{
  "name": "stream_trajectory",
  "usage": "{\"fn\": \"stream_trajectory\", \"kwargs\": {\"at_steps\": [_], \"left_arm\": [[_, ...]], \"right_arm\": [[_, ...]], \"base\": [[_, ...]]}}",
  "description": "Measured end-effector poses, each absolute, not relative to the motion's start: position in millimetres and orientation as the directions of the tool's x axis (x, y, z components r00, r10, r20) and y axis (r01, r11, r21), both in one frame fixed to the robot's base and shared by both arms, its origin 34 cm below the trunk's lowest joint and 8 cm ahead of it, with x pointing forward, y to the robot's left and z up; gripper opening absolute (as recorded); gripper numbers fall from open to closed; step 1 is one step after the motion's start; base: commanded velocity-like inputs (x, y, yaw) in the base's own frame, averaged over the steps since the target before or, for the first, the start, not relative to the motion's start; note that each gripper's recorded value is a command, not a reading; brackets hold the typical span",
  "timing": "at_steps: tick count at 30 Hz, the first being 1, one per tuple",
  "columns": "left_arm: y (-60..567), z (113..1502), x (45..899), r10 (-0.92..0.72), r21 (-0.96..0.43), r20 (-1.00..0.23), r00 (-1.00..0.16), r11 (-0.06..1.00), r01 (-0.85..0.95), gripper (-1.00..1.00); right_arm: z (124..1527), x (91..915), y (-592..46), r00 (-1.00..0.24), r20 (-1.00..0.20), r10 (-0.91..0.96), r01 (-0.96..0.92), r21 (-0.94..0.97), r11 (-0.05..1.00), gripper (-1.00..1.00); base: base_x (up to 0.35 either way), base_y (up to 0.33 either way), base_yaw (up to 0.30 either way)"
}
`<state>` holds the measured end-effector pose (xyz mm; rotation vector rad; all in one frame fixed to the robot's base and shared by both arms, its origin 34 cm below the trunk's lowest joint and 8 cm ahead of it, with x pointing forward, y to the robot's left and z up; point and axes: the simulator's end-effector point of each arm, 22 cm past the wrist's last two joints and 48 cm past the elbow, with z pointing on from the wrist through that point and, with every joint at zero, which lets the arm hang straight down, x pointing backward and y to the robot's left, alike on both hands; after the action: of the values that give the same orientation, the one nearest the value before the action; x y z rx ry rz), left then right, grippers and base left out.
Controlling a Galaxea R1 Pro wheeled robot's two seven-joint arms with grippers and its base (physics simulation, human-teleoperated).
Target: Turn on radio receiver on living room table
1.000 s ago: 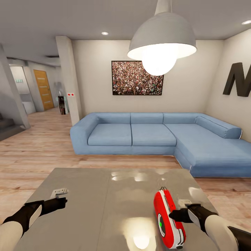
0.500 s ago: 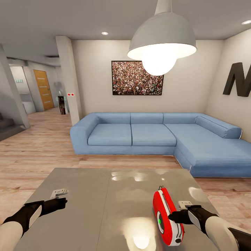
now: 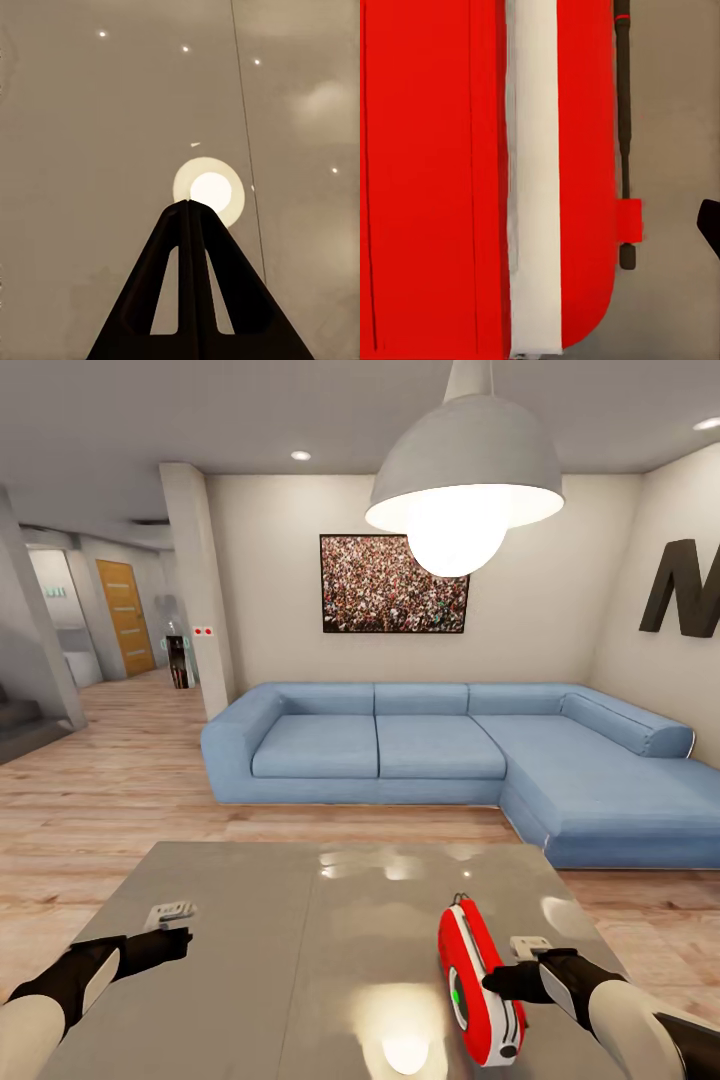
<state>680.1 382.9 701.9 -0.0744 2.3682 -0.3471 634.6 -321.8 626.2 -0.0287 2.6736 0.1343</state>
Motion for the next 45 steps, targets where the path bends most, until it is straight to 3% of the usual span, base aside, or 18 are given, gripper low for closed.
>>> {"fn": "stream_trajectory", "kwargs": {"at_steps": [9, 45], "left_arm": [[382.7, 701.9, 680.1, -0.152, -0.270, -0.664, -0.732, 0.962, 0.045, -1.00], [382.9, 701.4, 679.6, -0.152, -0.270, -0.663, -0.733, 0.962, 0.045, -1.00]], "right_arm": [[626.2, 634.6, -321.8, -0.894, -0.448, 0.002, -0.043, 0.090, 0.995, 1.00], [626.2, 634.6, -321.8, -0.894, -0.448, 0.002, -0.043, 0.090, 0.995, 1.00]], "base": [[-0.074, 0.000, 0.000], [-0.306, 0.000, 0.000]]}}
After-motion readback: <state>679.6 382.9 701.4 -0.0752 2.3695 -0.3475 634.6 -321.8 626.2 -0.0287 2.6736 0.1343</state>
